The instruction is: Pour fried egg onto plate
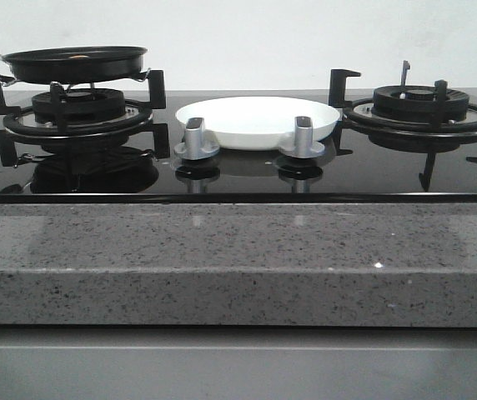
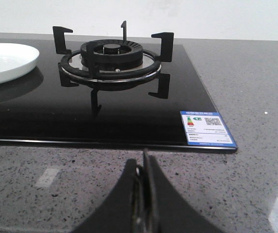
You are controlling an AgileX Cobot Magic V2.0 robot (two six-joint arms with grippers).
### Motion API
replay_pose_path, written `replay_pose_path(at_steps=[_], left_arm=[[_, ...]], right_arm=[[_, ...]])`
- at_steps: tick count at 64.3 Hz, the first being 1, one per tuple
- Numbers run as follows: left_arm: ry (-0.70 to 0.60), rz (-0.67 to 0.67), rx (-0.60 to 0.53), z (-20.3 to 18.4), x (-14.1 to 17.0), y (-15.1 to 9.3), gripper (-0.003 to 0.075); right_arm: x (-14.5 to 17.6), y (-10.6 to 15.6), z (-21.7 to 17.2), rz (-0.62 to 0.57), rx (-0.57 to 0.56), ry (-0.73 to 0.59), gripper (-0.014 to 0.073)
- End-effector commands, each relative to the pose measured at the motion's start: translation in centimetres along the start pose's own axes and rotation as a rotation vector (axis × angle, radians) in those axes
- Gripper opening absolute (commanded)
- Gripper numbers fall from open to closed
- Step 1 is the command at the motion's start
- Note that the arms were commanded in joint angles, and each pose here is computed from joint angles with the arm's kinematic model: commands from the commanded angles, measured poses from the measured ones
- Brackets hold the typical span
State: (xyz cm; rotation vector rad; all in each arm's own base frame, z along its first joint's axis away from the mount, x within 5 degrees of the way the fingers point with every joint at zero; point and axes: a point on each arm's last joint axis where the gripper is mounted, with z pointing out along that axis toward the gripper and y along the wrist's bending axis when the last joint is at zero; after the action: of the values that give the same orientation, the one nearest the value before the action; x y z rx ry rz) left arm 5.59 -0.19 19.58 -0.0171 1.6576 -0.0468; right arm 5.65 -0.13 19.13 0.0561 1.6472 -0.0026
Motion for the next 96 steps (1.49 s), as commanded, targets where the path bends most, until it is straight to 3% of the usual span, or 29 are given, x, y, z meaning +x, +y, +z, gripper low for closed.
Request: replay_pose_path(at_steps=[1, 68, 90, 96], left_arm=[[-0.095, -0.012, 0.002, -0.1, -0.6, 0.0, -0.0019], [-0.095, -0.012, 0.002, -0.1, -0.6, 0.0, -0.0019], [-0.197, -0.015, -0.006, -0.3, -1.6, 0.1, -0.0019], [-0.25, -0.088, 0.0, -0.5, -2.5, 0.1, -0.0019]], right_arm=[[-0.9, -0.1, -0.2, -0.018, 0.016, -0.103, -0.0066], [-0.9, -0.1, -0.2, -0.018, 0.016, -0.103, -0.0066], [-1.1, -0.1, -0.2, -0.018, 0.017, -0.113, -0.0066], [-1.7, -0.2, -0.3, 0.001, 0.02, -0.167, -0.0066]])
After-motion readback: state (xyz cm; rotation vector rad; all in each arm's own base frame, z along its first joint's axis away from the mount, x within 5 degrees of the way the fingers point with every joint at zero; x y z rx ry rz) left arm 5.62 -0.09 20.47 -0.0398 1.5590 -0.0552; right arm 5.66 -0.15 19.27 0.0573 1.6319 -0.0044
